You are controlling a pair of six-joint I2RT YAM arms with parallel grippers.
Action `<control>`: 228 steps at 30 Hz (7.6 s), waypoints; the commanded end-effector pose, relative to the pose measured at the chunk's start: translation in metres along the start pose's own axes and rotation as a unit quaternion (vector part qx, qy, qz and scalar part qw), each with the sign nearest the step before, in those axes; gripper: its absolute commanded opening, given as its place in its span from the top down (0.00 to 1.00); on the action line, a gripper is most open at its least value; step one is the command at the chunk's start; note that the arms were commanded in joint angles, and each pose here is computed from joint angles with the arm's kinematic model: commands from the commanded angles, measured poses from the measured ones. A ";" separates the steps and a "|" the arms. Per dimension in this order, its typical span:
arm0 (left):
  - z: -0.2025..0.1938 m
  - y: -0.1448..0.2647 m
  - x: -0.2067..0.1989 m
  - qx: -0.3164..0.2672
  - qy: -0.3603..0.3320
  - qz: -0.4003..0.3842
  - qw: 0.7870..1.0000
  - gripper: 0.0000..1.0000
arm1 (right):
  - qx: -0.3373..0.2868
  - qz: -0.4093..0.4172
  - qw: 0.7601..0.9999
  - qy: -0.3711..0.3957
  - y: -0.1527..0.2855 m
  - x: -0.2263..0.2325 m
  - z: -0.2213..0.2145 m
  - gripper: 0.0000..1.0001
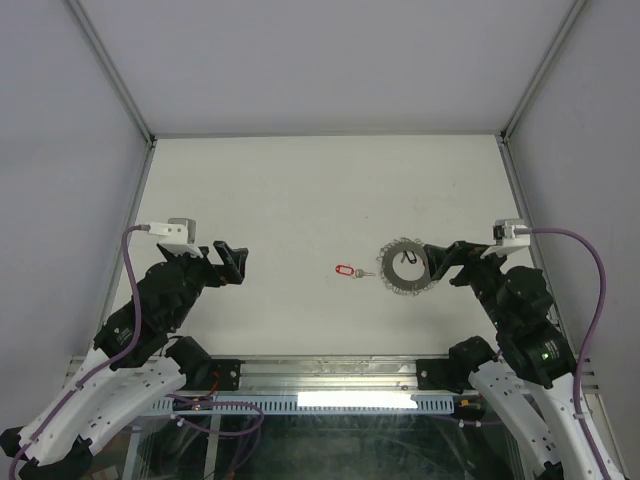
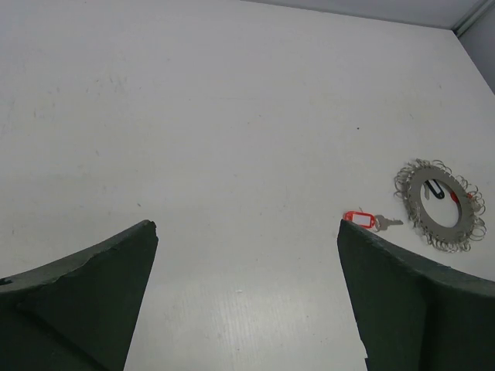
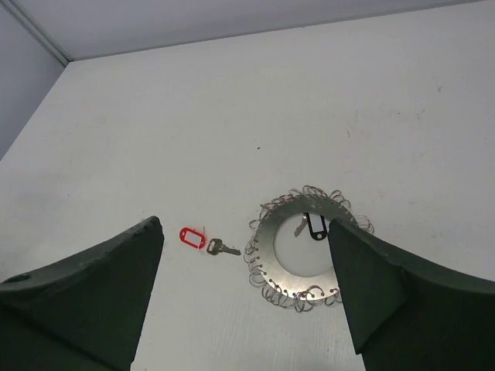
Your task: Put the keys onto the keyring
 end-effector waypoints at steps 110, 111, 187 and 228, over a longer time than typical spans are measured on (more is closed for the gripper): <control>-0.014 -0.027 -0.017 0.058 -0.026 -0.011 0.998 0.01 | 0.513 0.090 0.833 0.186 -0.046 0.091 -0.212 0.79; -0.014 -0.027 -0.017 0.058 -0.027 -0.012 0.998 0.01 | 0.511 0.087 0.833 0.196 -0.046 0.093 -0.213 0.79; 0.021 0.004 -0.144 -0.270 -0.172 -0.537 0.781 0.37 | -0.010 0.451 0.813 0.369 -0.003 0.148 -0.051 1.00; 0.032 -0.009 -0.142 -0.322 -0.183 -0.408 0.834 0.58 | 0.109 0.192 0.961 0.166 -0.044 0.146 -0.028 1.00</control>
Point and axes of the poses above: each gripper's point midway between its finger pads, its own y axis back along the fingers, its own x axis along the line the jaws close on, z = x × y, the point moved 5 cm from there along y, back along the fingers, and after that the axes turned 8 degrees about -y, right-handed, at the moved point
